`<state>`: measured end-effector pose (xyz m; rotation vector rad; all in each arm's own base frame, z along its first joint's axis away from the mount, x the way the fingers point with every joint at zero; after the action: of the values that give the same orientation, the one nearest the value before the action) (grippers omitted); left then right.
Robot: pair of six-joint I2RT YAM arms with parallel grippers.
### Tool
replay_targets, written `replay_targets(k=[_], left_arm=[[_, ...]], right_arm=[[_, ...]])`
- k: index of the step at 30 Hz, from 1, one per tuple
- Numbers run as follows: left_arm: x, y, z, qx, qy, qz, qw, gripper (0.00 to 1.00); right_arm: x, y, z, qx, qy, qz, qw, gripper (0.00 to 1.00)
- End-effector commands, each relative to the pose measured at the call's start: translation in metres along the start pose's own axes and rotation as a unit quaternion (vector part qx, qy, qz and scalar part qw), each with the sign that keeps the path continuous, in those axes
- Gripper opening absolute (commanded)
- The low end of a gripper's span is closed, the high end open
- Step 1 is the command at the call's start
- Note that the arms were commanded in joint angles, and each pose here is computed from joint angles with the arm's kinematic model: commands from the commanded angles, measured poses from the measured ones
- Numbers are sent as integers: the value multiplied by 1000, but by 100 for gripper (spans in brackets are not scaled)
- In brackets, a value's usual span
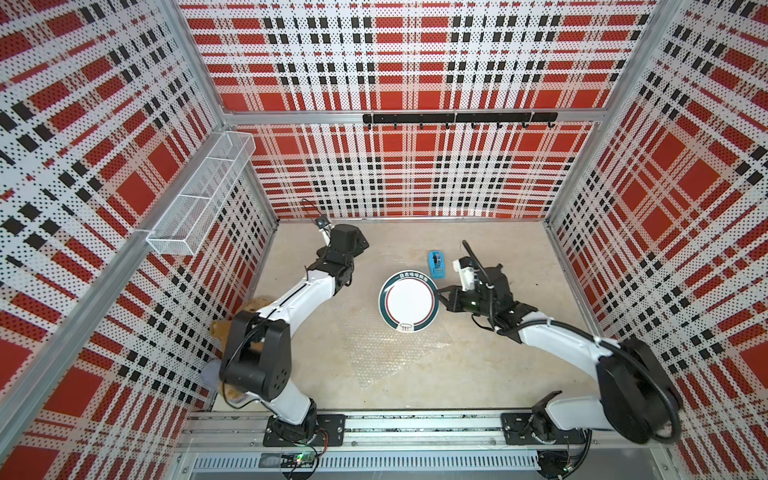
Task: Wrap dinner plates in bubble wrap
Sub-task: Place the plate on the bubble wrap.
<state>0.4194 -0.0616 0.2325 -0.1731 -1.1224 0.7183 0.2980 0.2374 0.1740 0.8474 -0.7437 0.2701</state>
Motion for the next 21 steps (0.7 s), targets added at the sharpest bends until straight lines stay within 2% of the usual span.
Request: replay_targets(k=[1,5,8,21], left_arm=[[-4,65,8,97,7,-5,995,98],[0,112,20,123,13,19,992,98],[5,132,23,133,16,34,990,98],[-1,141,17,128,34,40,990,98]], right_arm=[[19,22,-30,54,-21,-7,998,0],[5,15,-64,55,26,-26,998,0],[-2,9,-81,55,49,-42,996,0],[-25,-16,-110,17,84,-73,994,0]])
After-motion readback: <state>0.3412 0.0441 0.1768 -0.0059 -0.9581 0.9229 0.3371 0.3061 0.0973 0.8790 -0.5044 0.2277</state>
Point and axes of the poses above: each gripper's point midway between its finger pads, its own z axis back along the fingers, its own y axis along the line the jaws close on, x = y × z, the point moved 5 cm from there along z, back along the fingers, and after that the axes turned 8 degrees about z, right-handed, at the moved point
